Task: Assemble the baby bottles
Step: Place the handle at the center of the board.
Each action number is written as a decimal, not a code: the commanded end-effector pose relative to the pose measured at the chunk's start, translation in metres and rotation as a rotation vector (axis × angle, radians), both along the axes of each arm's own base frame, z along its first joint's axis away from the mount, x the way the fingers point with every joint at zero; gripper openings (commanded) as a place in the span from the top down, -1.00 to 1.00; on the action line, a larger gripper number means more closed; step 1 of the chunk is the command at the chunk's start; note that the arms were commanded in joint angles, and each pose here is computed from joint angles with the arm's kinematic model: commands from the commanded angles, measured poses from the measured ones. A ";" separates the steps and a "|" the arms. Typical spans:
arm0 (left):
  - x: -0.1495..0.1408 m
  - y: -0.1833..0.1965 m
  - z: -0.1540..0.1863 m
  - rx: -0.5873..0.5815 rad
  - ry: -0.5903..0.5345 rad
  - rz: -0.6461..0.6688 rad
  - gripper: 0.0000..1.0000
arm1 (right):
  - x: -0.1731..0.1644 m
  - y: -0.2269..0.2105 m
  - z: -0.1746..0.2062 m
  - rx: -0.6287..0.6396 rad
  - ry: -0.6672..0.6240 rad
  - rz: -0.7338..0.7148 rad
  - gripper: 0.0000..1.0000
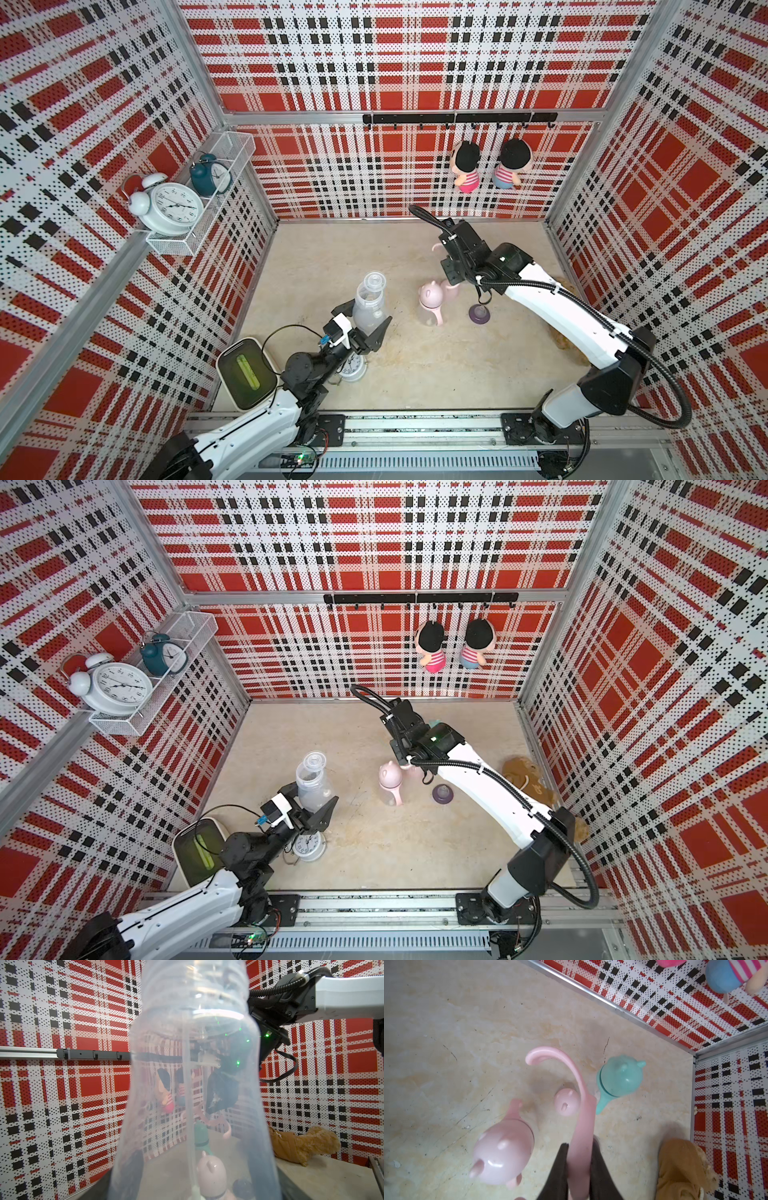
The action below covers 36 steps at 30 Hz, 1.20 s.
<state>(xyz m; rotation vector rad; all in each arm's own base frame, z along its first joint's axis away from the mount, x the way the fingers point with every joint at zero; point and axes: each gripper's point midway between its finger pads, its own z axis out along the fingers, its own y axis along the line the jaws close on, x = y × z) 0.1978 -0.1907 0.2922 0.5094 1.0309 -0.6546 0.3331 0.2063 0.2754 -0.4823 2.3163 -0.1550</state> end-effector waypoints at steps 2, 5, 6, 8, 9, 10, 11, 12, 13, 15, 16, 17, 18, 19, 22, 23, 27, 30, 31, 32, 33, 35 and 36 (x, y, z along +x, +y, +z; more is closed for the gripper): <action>-0.005 -0.001 0.010 -0.013 -0.037 -0.011 1.00 | -0.037 -0.024 -0.011 -0.010 0.069 -0.055 0.79; -0.006 -0.003 0.012 -0.011 -0.042 -0.020 1.00 | -0.055 -0.034 -0.030 -0.026 0.123 -0.081 0.79; -0.006 -0.003 0.013 -0.012 -0.044 -0.024 1.00 | -0.059 -0.039 -0.038 -0.032 0.141 -0.096 0.79; -0.007 -0.005 0.013 -0.011 -0.044 -0.035 1.00 | -0.068 -0.041 -0.053 -0.020 0.176 -0.102 0.78; -0.008 -0.006 0.014 -0.014 -0.046 -0.042 1.00 | -0.071 -0.043 -0.061 -0.021 0.193 -0.113 0.78; -0.008 -0.007 0.016 -0.017 -0.049 -0.047 1.00 | -0.074 -0.046 -0.068 -0.025 0.203 -0.126 0.78; -0.009 -0.008 0.016 -0.017 -0.049 -0.056 1.00 | -0.077 -0.049 -0.076 -0.029 0.215 -0.141 0.77; -0.011 -0.009 0.017 -0.023 -0.051 -0.069 1.00 | -0.079 -0.050 -0.084 -0.029 0.226 -0.145 0.77; -0.013 -0.009 0.018 -0.033 -0.056 -0.082 1.00 | -0.081 -0.050 -0.090 -0.026 0.239 -0.149 0.77; -0.017 -0.011 0.023 -0.054 -0.068 -0.108 1.00 | -0.084 -0.051 -0.106 -0.032 0.261 -0.163 0.77; -0.020 -0.012 0.024 -0.063 -0.073 -0.123 1.00 | -0.085 -0.053 -0.114 -0.037 0.266 -0.171 0.77; -0.022 -0.013 0.027 -0.075 -0.084 -0.138 1.00 | -0.085 -0.054 -0.122 -0.033 0.269 -0.192 0.77; -0.025 -0.013 0.029 -0.086 -0.091 -0.149 1.00 | -0.085 -0.055 -0.128 -0.030 0.265 -0.209 0.77; -0.028 -0.012 0.033 -0.108 -0.104 -0.160 1.00 | -0.084 -0.056 -0.134 -0.025 0.257 -0.222 0.76; -0.035 -0.009 0.041 -0.161 -0.131 -0.196 1.00 | -0.083 -0.054 -0.150 0.001 0.248 -0.225 0.75; -0.036 -0.009 0.043 -0.170 -0.133 -0.207 1.00 | -0.083 -0.052 -0.154 0.011 0.247 -0.224 0.75; -0.037 -0.012 0.046 -0.188 -0.142 -0.234 1.00 | -0.085 -0.051 -0.178 -0.002 0.279 -0.224 0.74; -0.040 -0.011 0.049 -0.210 -0.151 -0.251 1.00 | -0.087 -0.053 -0.196 -0.034 0.304 -0.232 0.72; -0.041 -0.011 0.051 -0.219 -0.155 -0.257 1.00 | -0.087 -0.054 -0.203 -0.047 0.310 -0.235 0.70; -0.042 -0.011 0.053 -0.229 -0.159 -0.266 1.00 | -0.087 -0.054 -0.208 -0.052 0.313 -0.243 0.69; -0.044 -0.011 0.055 -0.232 -0.163 -0.275 1.00 | -0.087 -0.054 -0.212 -0.055 0.317 -0.244 0.67; -0.044 -0.013 0.057 -0.234 -0.168 -0.284 1.00 | -0.084 -0.054 -0.219 -0.065 0.310 -0.255 0.47; -0.043 -0.013 0.056 -0.233 -0.168 -0.282 1.00 | -0.083 -0.054 -0.220 -0.066 0.307 -0.260 0.31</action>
